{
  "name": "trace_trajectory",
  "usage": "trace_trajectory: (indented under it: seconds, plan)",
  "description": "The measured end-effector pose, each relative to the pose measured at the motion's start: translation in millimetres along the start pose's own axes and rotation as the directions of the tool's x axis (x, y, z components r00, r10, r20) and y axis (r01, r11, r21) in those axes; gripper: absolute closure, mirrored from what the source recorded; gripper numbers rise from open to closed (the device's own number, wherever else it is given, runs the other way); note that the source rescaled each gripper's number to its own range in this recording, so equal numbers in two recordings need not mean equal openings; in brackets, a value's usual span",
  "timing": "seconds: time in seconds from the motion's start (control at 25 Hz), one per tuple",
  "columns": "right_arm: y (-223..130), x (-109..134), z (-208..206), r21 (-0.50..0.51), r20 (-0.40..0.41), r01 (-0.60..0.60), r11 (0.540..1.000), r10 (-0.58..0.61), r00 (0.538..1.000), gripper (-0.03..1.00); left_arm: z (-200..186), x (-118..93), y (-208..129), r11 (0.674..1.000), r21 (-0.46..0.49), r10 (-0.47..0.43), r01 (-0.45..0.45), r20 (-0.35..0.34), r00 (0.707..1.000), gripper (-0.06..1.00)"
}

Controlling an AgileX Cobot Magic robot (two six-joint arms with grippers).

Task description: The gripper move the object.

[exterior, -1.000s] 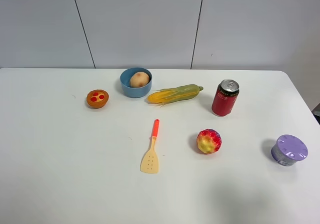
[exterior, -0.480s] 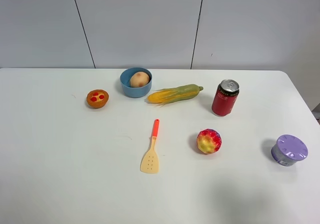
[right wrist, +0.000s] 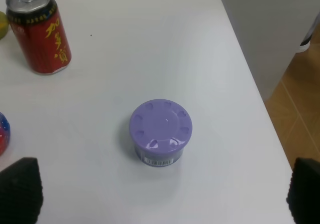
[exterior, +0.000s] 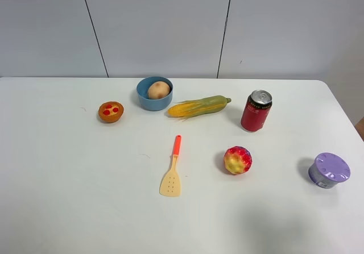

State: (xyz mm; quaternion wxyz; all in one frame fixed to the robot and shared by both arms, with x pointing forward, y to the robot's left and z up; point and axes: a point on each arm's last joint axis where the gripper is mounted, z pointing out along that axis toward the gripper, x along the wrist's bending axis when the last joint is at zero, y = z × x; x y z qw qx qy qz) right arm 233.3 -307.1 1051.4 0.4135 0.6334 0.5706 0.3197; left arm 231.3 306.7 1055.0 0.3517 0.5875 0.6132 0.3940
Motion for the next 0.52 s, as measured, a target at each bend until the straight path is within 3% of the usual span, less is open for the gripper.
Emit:
trace_trajectory:
  seconds: [0.52]
  plan:
    - [0.0,0.0,0.0,0.000,0.000,0.000,1.000,0.000,1.000,-0.03,0.0,-0.6,0.0,1.000,0.000,0.012,-0.012,0.007,1.000,-0.05]
